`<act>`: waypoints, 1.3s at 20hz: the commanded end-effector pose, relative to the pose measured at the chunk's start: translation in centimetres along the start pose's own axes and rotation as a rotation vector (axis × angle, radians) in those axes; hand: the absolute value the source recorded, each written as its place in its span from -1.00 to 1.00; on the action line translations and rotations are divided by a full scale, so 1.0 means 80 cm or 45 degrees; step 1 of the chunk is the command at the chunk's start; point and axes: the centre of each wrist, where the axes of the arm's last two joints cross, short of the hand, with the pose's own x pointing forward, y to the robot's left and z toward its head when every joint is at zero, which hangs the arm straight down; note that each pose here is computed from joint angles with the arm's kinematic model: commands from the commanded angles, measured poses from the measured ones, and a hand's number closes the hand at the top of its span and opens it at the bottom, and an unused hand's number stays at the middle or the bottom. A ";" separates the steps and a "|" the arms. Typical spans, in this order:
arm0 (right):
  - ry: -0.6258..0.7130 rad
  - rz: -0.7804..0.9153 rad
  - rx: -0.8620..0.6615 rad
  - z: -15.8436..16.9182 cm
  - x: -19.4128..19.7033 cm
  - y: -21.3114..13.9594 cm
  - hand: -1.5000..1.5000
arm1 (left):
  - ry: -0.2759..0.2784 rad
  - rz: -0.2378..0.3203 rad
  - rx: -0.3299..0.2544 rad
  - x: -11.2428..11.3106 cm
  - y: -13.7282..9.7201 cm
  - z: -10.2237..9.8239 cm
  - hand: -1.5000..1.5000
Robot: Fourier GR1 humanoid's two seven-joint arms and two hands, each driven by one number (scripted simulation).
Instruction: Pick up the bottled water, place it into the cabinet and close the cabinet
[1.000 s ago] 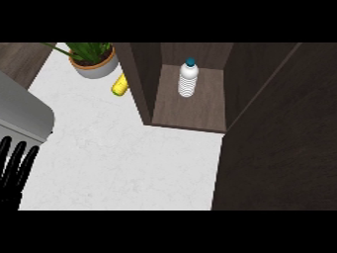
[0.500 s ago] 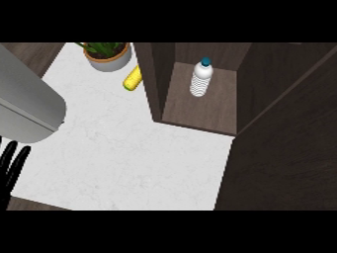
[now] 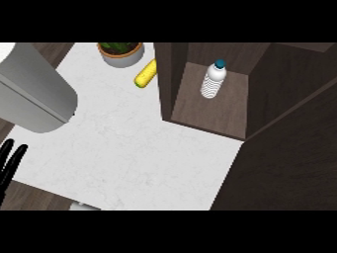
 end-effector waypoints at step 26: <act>-0.022 -0.166 0.355 -0.056 -0.021 0.002 1.00 | -0.020 -0.022 -0.058 0.022 0.023 -0.014 -1.00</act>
